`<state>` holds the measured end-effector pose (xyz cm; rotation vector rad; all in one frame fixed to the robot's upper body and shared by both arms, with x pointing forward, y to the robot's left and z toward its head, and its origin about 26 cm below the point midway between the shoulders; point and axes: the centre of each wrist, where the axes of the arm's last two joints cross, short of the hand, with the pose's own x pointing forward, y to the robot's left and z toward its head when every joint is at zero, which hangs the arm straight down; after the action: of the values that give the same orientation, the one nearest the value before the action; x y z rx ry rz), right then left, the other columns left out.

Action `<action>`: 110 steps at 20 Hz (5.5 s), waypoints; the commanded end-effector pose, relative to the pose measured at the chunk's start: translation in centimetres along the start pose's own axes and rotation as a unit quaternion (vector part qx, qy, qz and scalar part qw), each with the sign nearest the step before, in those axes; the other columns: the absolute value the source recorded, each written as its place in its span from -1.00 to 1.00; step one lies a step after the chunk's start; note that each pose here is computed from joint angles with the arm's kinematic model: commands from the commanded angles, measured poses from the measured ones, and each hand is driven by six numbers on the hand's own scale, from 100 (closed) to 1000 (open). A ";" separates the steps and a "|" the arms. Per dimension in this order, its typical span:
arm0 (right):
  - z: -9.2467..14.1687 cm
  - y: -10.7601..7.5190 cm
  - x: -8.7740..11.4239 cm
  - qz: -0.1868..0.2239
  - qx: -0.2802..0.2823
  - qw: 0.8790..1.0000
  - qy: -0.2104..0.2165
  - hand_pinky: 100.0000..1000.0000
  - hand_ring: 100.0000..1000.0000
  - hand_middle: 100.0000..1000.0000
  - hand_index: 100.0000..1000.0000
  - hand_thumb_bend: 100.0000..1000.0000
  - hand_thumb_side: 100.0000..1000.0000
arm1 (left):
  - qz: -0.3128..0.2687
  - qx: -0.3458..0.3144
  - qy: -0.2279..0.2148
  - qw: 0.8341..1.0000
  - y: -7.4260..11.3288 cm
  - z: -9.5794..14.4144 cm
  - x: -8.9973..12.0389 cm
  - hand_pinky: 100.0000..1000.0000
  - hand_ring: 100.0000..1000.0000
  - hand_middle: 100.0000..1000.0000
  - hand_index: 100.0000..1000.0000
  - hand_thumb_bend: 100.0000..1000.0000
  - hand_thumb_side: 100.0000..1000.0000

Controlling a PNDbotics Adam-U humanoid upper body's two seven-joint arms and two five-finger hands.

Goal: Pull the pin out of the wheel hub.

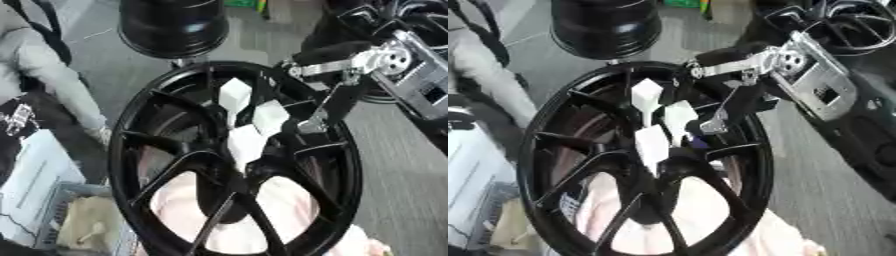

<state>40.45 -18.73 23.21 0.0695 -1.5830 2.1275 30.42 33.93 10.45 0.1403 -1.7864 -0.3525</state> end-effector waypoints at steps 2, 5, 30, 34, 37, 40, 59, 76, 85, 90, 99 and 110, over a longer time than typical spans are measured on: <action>0.1 -0.1 -0.1 0.024 0.028 0.999 -0.010 0.59 0.59 0.48 0.68 -0.76 -0.47 | -0.011 -0.003 -0.012 1.000 0.3 -0.3 0.8 0.30 0.22 0.35 0.47 -1.00 0.48; -0.1 0.1 -0.3 0.021 0.029 0.999 -0.010 0.59 0.59 0.47 0.67 -0.76 -0.48 | -0.011 -0.002 -0.012 1.000 0.3 -0.3 0.8 0.30 0.22 0.35 0.47 -1.00 0.48; 2.0 -0.9 -0.7 0.030 -0.014 0.999 0.027 0.03 -0.27 -0.32 0.03 -1.00 -1.00 | -0.010 -0.002 -0.011 1.000 0.2 -0.3 0.8 0.30 0.22 0.36 0.47 -1.00 0.48; 2.5 -2.2 0.4 0.052 -0.030 0.998 0.020 -0.09 -0.42 -0.34 0.01 -1.00 -1.00 | -0.011 -0.002 -0.010 1.000 0.3 -0.3 0.9 0.30 0.22 0.36 0.47 -1.00 0.48; 3.1 -3.4 1.7 0.072 -0.043 0.996 0.011 -0.14 -0.48 -0.35 0.00 -1.00 -1.00 | -0.011 -0.001 -0.009 1.000 0.3 -0.3 0.8 0.29 0.22 0.36 0.47 -1.00 0.48; 3.8 -4.5 2.9 0.088 -0.056 0.995 0.006 -0.15 -0.49 -0.36 0.00 -1.00 -1.00 | -0.012 -0.001 -0.009 1.000 0.3 -0.2 0.8 0.29 0.22 0.36 0.47 -1.00 0.48; 16.0 -3.5 3.6 0.078 -0.162 0.970 0.161 -0.14 -0.48 -0.36 0.02 -1.00 -1.00 | -0.018 0.009 0.000 1.000 0.9 0.2 0.7 0.29 0.22 0.37 0.47 -1.00 0.48; 30.9 18.2 -4.0 -0.098 -0.319 0.730 0.597 0.76 0.77 0.73 0.90 -0.84 -0.64 | -0.015 0.030 0.003 0.999 1.3 0.5 0.6 0.28 0.21 0.38 0.46 -1.00 0.48; 29.2 21.1 -3.3 -0.041 -0.426 0.624 0.654 0.85 0.85 0.78 0.90 -0.63 -0.18 | -0.009 0.031 0.001 0.999 1.0 0.4 0.5 0.28 0.21 0.38 0.46 -1.00 0.48; 26.4 19.9 -2.5 -0.022 -0.480 0.631 0.610 0.66 0.63 0.64 0.83 -0.99 -0.38 | -0.007 0.030 0.002 1.000 0.9 0.4 0.4 0.28 0.21 0.38 0.46 -1.00 0.48; 18.7 19.2 -1.2 -0.099 -0.661 0.608 0.429 0.30 0.17 0.30 0.61 -1.00 -0.46 | 0.000 0.026 0.000 1.000 0.5 0.4 0.3 0.28 0.22 0.39 0.46 -1.00 0.48; 12.5 20.2 -0.7 -0.221 -0.738 0.548 0.326 0.33 0.14 0.24 0.57 -1.00 -0.46 | 0.002 0.023 -0.001 1.000 0.3 0.3 0.2 0.28 0.22 0.39 0.46 -1.00 0.48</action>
<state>29.70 -34.98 8.05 -0.7141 -1.8975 -0.0981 30.07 34.18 9.96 0.1605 -1.7753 -0.2919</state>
